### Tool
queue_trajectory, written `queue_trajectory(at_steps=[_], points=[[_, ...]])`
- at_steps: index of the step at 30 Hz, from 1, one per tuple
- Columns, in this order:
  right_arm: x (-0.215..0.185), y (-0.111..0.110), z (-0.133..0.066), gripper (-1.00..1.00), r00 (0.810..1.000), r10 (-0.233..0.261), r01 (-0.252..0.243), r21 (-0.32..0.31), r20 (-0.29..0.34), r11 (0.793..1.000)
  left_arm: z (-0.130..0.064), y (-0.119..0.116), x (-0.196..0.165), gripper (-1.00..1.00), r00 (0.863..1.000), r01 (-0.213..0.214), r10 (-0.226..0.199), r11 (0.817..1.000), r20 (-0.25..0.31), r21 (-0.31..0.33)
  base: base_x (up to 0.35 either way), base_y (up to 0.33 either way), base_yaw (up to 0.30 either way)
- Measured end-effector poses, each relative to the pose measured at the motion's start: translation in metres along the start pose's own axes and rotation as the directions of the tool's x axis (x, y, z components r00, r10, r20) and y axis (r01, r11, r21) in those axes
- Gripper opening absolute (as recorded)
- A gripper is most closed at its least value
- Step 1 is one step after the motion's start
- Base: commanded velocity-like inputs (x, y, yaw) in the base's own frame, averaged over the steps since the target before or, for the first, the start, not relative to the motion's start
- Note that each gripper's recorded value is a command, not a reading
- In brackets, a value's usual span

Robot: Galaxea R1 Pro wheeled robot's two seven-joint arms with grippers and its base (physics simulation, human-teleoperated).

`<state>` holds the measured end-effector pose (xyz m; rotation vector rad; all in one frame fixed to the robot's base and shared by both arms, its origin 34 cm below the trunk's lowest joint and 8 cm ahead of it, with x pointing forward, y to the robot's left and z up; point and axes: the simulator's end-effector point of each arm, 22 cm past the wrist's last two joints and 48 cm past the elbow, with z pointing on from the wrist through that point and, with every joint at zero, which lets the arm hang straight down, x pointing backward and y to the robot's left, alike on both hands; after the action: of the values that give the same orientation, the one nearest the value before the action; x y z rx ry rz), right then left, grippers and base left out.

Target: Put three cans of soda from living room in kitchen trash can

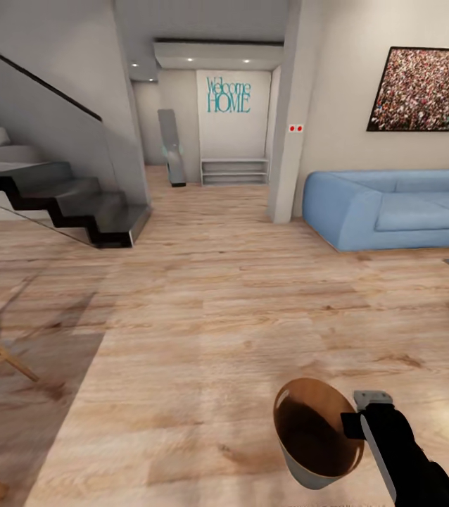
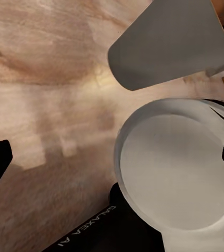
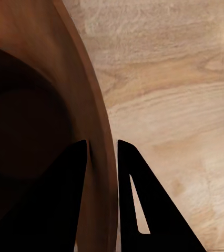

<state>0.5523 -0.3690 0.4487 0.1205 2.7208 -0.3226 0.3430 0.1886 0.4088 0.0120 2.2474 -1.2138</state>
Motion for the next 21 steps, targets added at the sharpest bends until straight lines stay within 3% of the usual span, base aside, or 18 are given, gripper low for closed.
queue_trajectory(at_steps=[7,13,21], points=[[-0.0020,-0.0048,-0.0022,-1.00,1.000,-0.009,0.009,0.018,0.006,1.000,0.0000,-0.0009,-0.0019,1.00,1.000,-0.005,0.005,1.000,0.004,0.002,0.000,-0.166,-0.232],[-0.0038,0.0000,-0.0041,-1.00,1.000,0.005,-0.005,-0.004,0.012,1.000,-0.0001,-0.0017,-0.0034,1.00,1.000,-0.010,0.010,1.000,0.007,0.004,0.013,-0.049,-0.232],[-0.0059,-0.0014,-0.0066,-1.00,1.000,0.005,-0.005,-0.001,0.019,1.000,-0.0001,-0.0026,-0.0067,1.00,1.000,-0.026,0.026,1.000,0.016,0.004,0.177,-0.197,-0.232]])
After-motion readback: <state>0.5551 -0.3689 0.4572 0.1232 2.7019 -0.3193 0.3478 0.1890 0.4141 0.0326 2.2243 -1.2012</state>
